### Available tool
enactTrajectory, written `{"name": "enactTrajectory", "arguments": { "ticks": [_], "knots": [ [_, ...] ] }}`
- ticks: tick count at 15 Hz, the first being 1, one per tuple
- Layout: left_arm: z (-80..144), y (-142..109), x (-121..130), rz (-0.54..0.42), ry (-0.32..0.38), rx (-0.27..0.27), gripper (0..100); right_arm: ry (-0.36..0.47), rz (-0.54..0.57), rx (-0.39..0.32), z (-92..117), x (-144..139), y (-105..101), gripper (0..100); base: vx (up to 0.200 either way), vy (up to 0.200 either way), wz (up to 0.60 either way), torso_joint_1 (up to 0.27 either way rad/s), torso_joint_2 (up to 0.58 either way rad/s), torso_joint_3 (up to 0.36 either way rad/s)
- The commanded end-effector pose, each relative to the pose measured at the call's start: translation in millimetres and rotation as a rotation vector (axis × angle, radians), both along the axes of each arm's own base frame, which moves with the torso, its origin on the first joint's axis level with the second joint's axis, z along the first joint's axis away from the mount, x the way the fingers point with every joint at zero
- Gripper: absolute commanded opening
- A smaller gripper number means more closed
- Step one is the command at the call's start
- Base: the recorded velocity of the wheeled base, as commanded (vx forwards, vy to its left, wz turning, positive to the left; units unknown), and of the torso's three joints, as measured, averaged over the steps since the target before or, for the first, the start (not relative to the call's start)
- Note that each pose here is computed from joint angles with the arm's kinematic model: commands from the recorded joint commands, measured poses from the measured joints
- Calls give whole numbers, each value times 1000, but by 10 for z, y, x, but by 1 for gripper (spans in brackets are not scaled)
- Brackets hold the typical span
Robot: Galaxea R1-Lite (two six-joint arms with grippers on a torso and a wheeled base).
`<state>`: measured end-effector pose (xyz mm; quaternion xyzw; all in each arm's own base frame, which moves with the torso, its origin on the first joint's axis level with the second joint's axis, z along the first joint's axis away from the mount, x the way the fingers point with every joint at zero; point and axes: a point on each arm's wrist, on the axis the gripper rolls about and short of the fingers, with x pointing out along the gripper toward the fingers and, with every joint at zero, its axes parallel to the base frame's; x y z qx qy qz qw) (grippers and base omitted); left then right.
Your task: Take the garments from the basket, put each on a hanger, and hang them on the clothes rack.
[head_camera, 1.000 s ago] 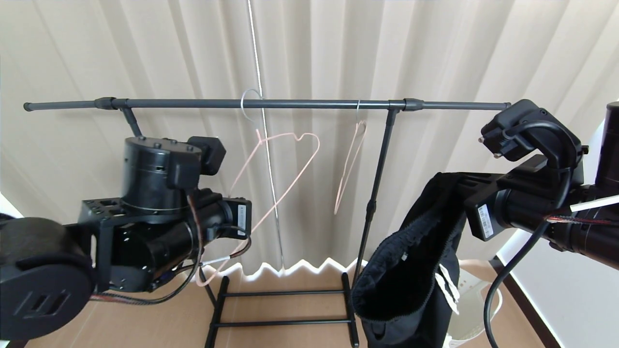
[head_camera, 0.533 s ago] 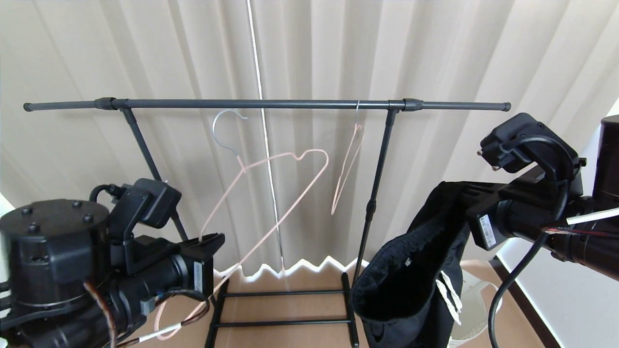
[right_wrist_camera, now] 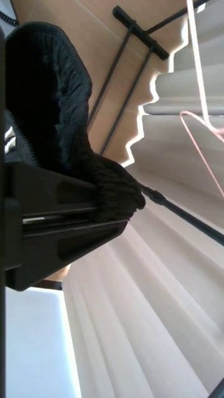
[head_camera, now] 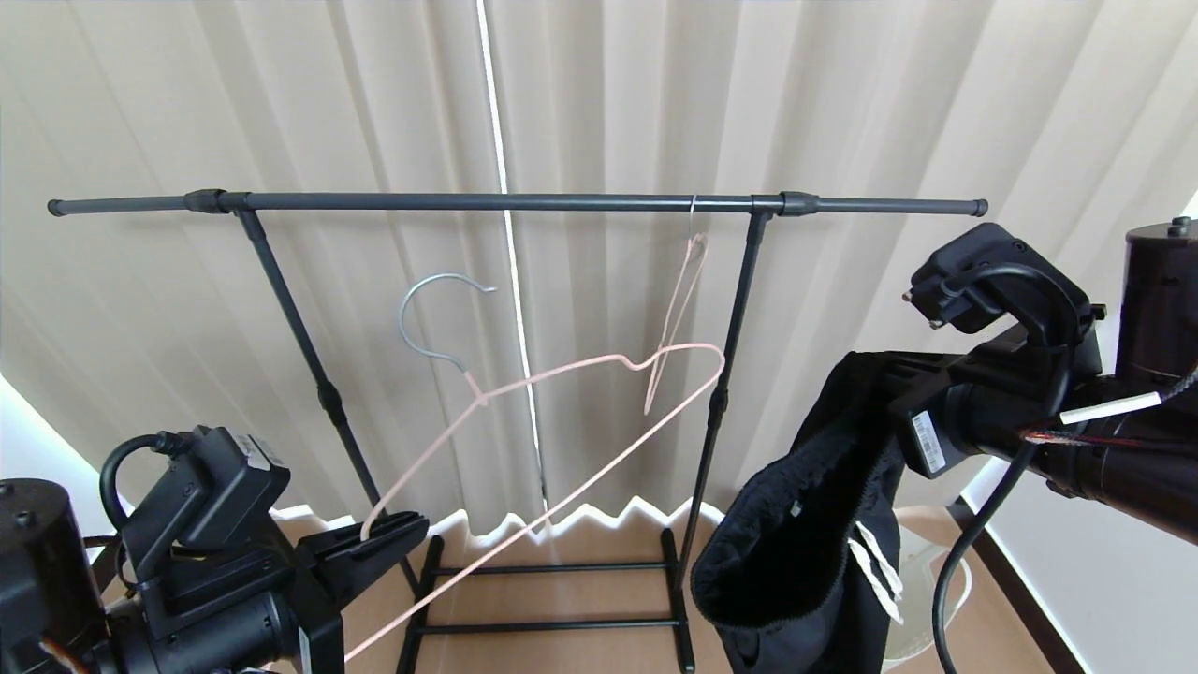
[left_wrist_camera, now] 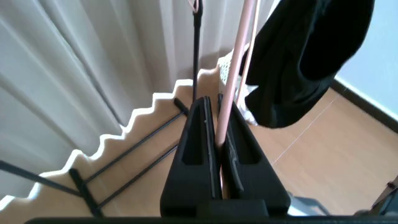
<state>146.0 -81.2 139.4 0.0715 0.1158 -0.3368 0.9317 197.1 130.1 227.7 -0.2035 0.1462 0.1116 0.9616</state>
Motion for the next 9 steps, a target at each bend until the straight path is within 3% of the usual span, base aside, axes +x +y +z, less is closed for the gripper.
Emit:
{"name": "enactTrajectory", "arguments": {
  "ticks": [1, 3, 4, 5, 9],
  "knots": [
    [-163, 104, 1, -6, 48, 50, 0, 33, -49, -20, -88, 236, 27, 0, 0, 0, 0, 0, 0, 0],
    [-207, 83, 34, -20, 47, 71, 0, 37, -103, -31, -117, 309, -22, 0, 0, 0, 0, 0, 0, 0],
    [-215, 69, 22, -46, 10, 102, 0, 14, -129, -7, -68, 344, -19, 0, 0, 0, 0, 0, 0, 0],
    [-243, 64, 2, -54, 17, 111, 0, 13, -135, 4, -77, 361, -5, 0, 0, 0, 0, 0, 0, 0],
    [-319, -61, -126, -160, 20, 118, 0, -25, -264, 24, -160, 473, 181, 0, 0, 0, 0, 0, 0, 0]
  ]
}}
